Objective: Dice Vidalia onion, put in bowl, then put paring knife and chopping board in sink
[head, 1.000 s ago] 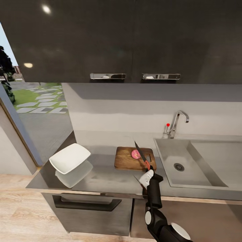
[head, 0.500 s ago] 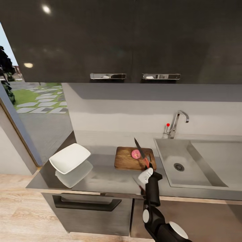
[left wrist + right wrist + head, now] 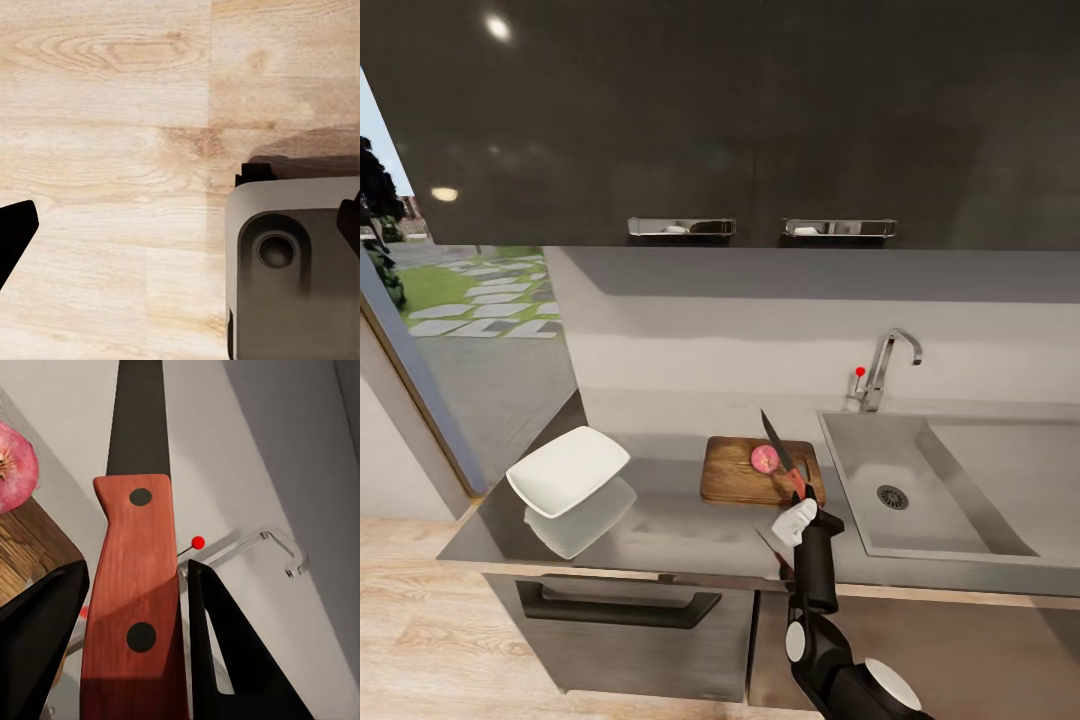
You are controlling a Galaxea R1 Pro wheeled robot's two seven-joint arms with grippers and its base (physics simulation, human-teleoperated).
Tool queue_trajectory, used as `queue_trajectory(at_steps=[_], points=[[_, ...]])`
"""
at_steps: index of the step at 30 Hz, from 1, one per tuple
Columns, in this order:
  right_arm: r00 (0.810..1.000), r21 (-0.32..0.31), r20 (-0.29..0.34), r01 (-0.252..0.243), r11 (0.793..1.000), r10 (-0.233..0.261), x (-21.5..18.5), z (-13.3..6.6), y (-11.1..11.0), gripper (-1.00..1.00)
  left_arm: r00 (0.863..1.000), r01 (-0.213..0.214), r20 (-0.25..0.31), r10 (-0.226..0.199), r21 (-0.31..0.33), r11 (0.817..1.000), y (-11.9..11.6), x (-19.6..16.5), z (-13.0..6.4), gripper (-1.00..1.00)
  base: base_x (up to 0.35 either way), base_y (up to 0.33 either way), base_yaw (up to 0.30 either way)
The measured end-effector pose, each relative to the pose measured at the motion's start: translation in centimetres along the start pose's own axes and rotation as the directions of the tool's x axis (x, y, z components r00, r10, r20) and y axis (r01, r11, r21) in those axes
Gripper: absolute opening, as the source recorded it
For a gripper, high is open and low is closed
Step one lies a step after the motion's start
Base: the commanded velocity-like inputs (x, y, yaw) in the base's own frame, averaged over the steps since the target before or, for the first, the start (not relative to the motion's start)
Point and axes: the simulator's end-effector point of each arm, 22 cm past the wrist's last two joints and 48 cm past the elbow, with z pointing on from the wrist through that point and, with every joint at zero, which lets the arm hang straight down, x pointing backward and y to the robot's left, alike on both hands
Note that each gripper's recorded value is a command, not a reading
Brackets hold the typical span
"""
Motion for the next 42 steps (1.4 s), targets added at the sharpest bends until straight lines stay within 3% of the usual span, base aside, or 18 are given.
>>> queue_trajectory(at_steps=[14,27,42], points=[[0.998,-0.036,-0.026,0.054,0.998,-0.055,1.8,-0.4,1.8,-1.00,1.000,0.000,0.001,0.000,-0.004,1.000,0.1,0.0,0.0,1.00,0.000,0.000,0.000],[0.993,-0.013,-0.002,0.118,0.993,-0.118,1.2,-0.4,1.4,-1.00,1.000,-0.001,-0.003,0.000,-0.006,1.000,0.3,0.1,0.0,1.00,0.000,0.000,0.000],[0.992,-0.010,-0.007,0.126,0.992,-0.126,1.1,-0.4,1.4,-1.00,1.000,-0.001,-0.003,0.000,-0.005,1.000,0.3,0.1,0.0,1.00,0.003,0.001,0.000]])
